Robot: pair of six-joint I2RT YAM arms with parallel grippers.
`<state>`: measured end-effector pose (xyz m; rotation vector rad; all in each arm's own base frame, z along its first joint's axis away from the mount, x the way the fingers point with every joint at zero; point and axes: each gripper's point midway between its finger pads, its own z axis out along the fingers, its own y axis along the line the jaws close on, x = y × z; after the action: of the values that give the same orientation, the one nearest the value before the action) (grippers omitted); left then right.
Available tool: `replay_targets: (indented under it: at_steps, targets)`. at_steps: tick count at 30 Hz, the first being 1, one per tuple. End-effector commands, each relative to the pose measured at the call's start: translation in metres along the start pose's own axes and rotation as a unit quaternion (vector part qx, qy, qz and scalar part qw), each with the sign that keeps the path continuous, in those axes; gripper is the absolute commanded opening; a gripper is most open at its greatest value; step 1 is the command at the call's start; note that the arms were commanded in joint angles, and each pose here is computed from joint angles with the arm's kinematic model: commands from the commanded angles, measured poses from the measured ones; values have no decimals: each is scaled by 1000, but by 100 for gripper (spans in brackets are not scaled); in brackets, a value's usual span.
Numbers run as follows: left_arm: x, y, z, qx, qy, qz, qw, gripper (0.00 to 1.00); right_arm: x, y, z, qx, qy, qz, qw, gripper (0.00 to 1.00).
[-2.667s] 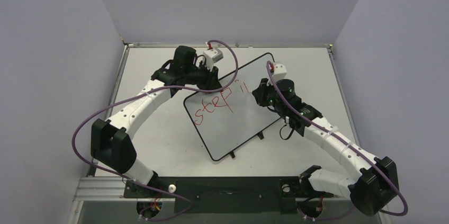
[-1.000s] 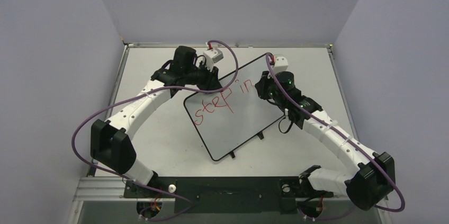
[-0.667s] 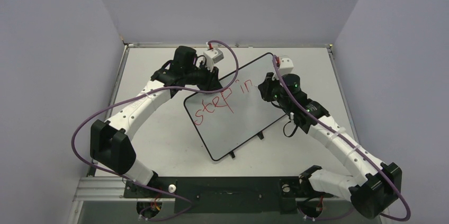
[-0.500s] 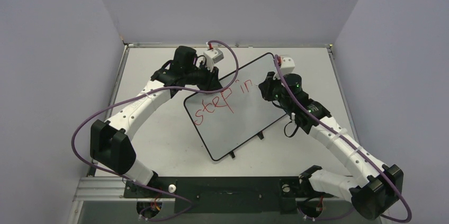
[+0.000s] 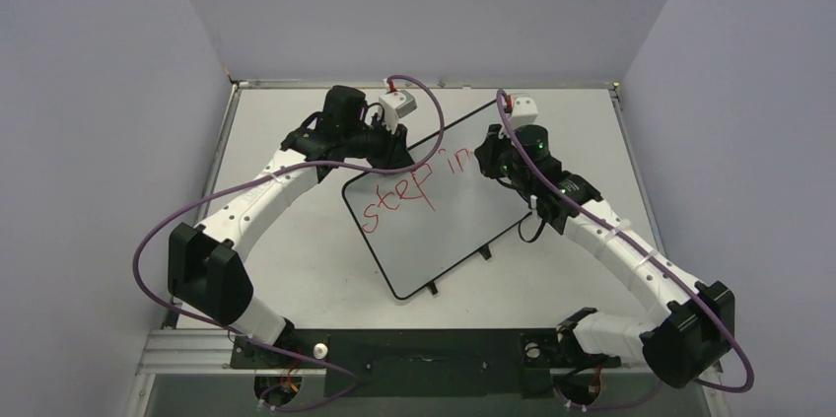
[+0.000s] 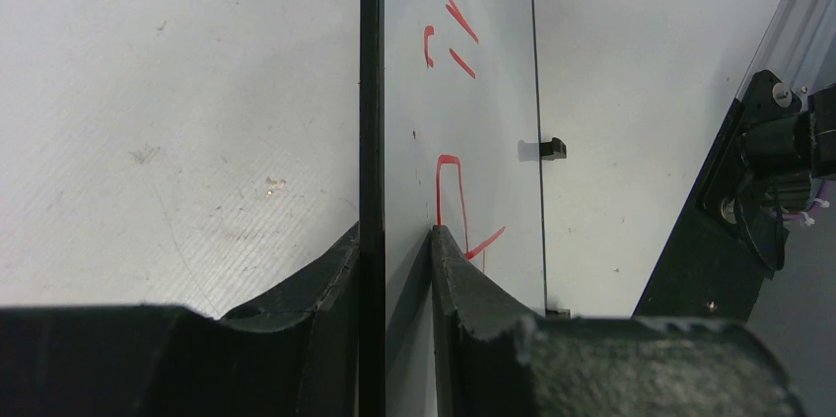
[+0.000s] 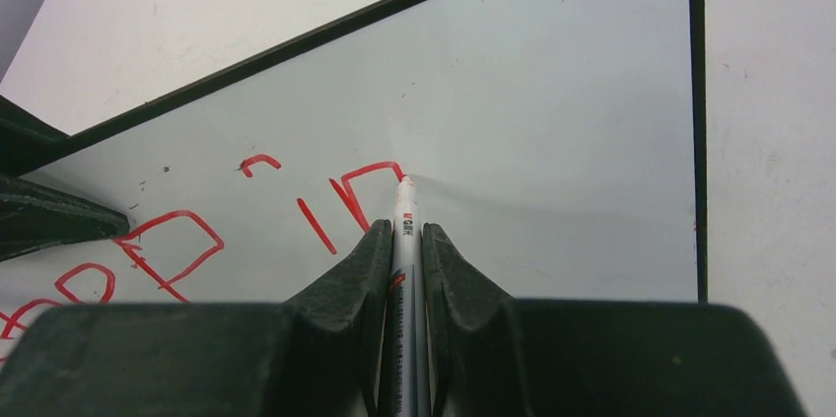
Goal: Write a sentence on the whiteboard
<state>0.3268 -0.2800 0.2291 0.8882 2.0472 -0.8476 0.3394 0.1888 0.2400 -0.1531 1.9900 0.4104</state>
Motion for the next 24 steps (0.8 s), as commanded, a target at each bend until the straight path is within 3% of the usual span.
replay_targets:
  at_steps: [1, 24]
  targets:
    - [-38, 10, -14, -41, -62, 84, 994, 0, -32, 6, 4, -4, -42, 4, 999, 0]
    - [-37, 10, -12, -39, -60, 83, 994, 0, -30, -22, 8, 47, -39, 2, 998, 0]
